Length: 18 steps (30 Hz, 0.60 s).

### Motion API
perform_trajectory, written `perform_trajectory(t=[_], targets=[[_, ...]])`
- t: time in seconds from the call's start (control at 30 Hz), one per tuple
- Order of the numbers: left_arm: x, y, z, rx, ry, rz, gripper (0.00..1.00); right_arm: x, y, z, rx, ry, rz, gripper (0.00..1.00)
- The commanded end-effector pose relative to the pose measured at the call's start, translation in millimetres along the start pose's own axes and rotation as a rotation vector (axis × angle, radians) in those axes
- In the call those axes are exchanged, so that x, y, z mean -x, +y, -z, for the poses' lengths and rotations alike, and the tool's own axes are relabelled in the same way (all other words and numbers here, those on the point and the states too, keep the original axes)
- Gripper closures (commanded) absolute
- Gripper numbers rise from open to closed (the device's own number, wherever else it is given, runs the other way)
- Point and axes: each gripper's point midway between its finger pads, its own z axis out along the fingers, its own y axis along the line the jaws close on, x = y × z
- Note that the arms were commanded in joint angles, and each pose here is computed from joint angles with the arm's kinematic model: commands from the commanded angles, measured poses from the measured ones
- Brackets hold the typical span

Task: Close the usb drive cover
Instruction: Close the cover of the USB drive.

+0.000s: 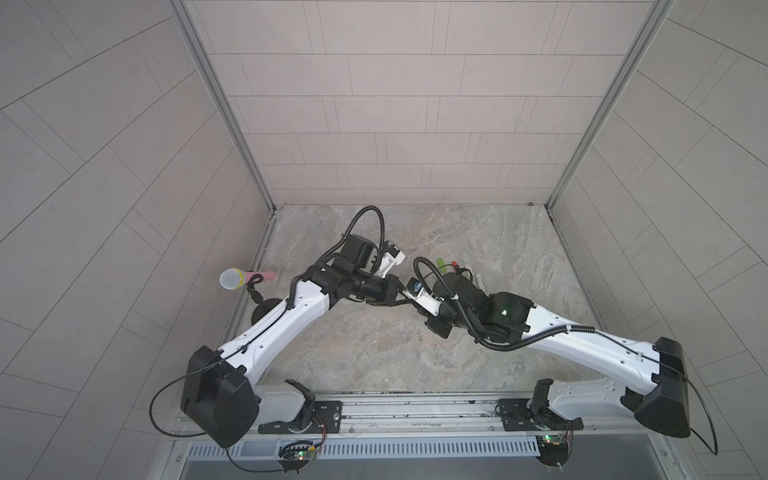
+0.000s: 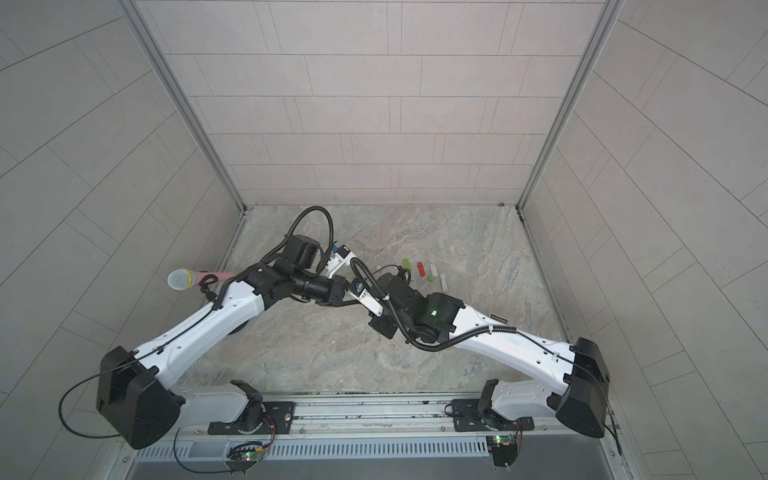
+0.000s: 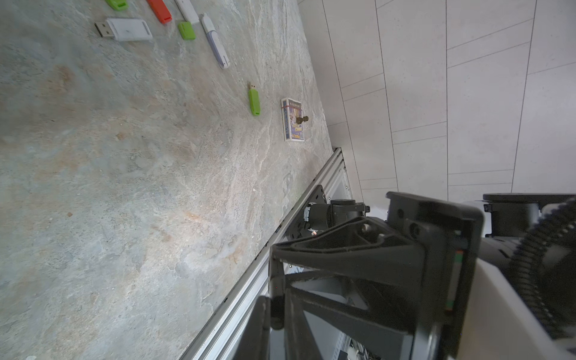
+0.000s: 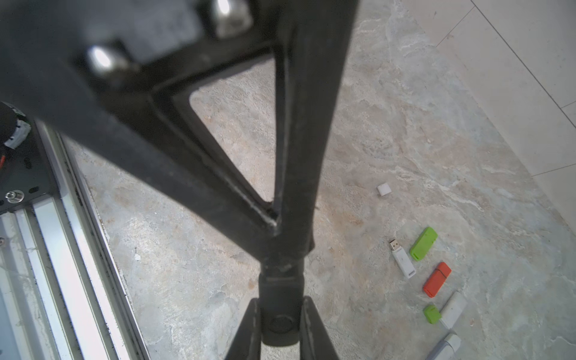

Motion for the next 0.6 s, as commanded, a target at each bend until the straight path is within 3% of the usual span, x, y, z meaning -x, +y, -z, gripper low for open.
perform_trajectory(t=[0.0,0.3,0.57], targets=[[0,-6,3,-0.001,0.011,-0.058,0.88,29,2,19,0.027,-0.108,-0.015,0.93],[-3,-2,-1,-0.005,0.029,-0.04,0.88,56,-13,27,-0.043,-0.198,-0.036,0.93],[-18,7,-8,-0.016,0.071,-0.019,0.88,96,-10,39,-0.006,-0.312,-0.03,0.92]])
